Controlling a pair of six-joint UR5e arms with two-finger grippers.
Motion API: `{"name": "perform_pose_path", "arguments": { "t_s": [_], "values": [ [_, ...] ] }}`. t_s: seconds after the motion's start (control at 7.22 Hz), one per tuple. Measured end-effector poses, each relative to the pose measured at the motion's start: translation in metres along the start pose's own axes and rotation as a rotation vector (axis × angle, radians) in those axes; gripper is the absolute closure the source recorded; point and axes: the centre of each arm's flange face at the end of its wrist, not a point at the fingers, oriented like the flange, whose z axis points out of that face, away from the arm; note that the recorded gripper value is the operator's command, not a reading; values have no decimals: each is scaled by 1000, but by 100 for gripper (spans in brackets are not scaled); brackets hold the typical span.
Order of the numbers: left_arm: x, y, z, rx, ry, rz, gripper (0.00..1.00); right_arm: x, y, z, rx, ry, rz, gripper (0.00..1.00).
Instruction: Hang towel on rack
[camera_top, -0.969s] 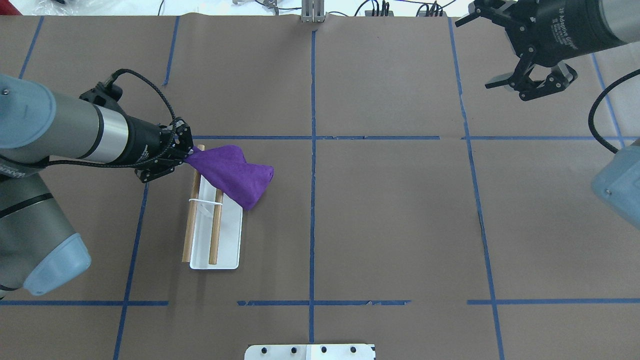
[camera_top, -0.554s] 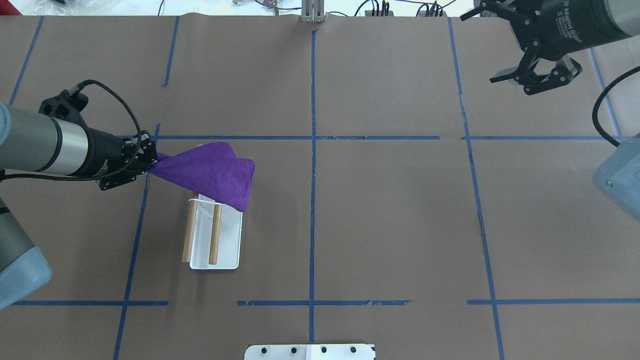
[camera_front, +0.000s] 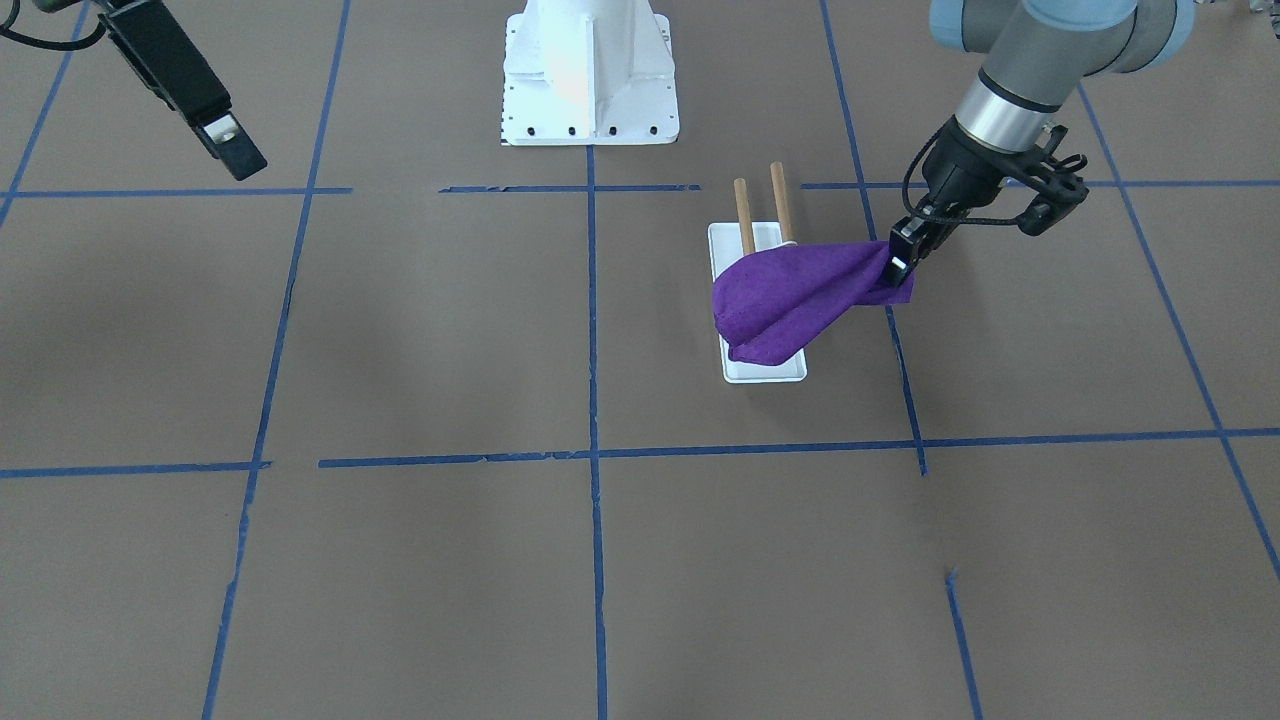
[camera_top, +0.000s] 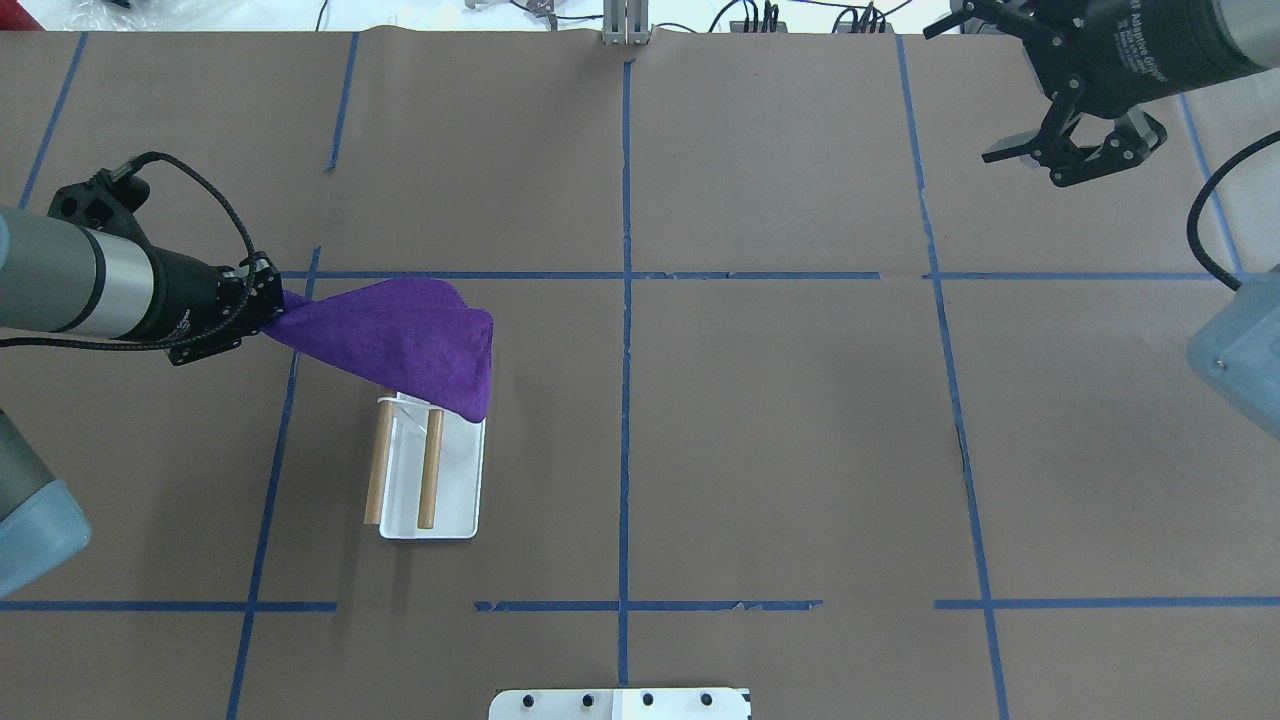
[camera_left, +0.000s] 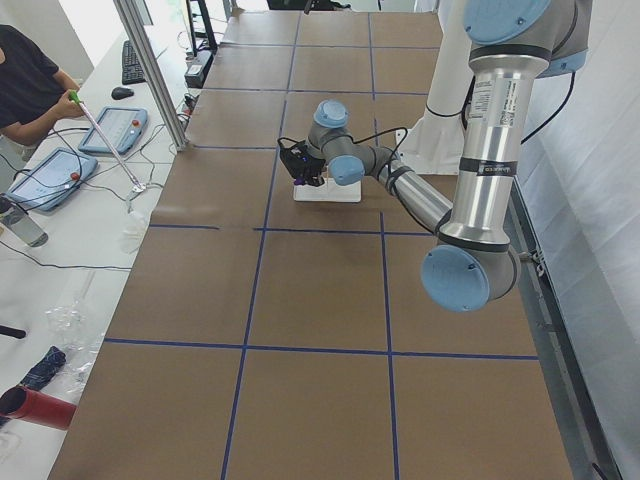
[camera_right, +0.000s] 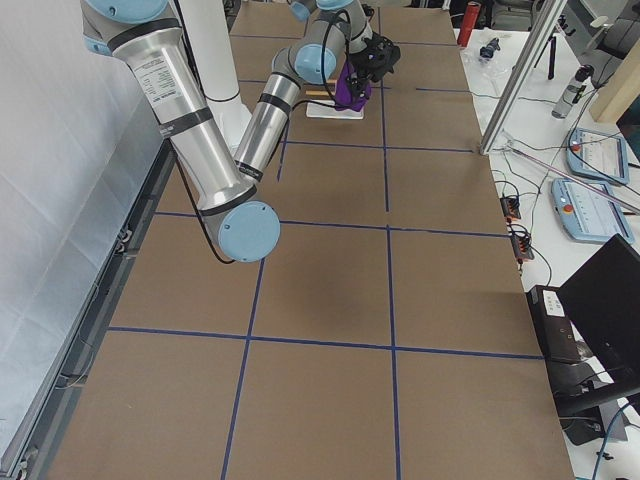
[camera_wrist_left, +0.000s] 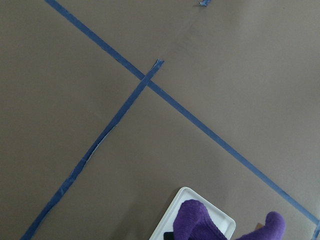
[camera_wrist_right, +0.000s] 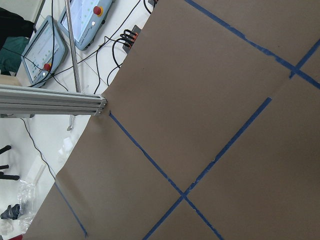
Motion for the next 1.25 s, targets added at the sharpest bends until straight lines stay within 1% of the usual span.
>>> {"name": "perform_pose_path", "arguments": {
  "t_s": [0.14,0.28,0.69,0.83,0.97,1.11,1.25],
  "values": [
    [1,-1,7,0,-7,-1,19,0,0,0,0,-1,-1,0],
    [4,-2,12,0,-9,-2,0,0,0,-1,0,-2,-2,0],
    [11,-3,16,-1,-6,2,0,2,-3,0,5,5,2,0],
    [10,-4,16,-1,-7,44,0,8,-8,4,13,20,-9,0],
    [6,-7,15,-1,-14,153,0,21,-19,10,25,52,-49,0],
    [0,-21,12,12,-24,280,0,41,-34,19,39,97,-117,0],
    [-9,-52,3,27,-38,391,0,64,-53,30,50,157,-210,0]
  ]
}}
